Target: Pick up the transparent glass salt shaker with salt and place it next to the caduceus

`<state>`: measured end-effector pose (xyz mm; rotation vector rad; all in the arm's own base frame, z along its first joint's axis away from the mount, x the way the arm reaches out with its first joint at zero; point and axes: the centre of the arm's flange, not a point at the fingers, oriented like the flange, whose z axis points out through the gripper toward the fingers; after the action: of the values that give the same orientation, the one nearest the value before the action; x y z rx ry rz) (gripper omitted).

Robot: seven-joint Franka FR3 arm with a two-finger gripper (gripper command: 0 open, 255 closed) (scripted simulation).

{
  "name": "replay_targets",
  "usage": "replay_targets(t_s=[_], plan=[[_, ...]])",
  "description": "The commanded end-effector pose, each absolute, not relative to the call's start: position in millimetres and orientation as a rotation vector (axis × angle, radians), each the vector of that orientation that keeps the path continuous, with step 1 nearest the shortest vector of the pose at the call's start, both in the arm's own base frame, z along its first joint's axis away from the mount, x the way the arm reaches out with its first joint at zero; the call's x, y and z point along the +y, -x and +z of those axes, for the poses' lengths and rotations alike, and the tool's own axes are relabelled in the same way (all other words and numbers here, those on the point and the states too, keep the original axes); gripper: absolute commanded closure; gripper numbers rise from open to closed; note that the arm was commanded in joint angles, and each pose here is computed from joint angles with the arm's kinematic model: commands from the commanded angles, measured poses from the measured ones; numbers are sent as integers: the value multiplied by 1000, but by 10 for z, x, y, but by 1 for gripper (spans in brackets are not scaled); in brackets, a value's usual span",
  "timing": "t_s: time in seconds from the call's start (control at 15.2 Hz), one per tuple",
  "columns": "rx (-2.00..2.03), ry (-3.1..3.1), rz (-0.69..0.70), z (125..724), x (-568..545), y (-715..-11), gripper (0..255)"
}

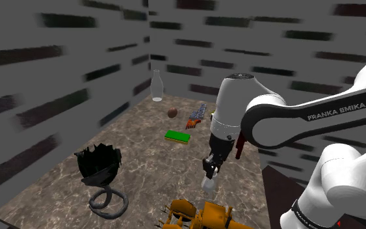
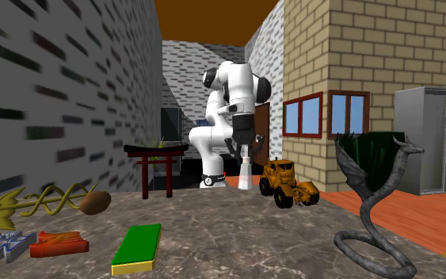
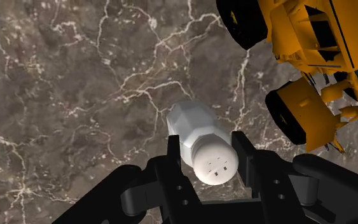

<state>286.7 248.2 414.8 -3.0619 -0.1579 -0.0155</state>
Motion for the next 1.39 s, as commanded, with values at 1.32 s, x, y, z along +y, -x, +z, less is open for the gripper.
replay_targets(t_s=[1.32], plan=[[-158,3062,-15,5315,2477,-2868,255]])
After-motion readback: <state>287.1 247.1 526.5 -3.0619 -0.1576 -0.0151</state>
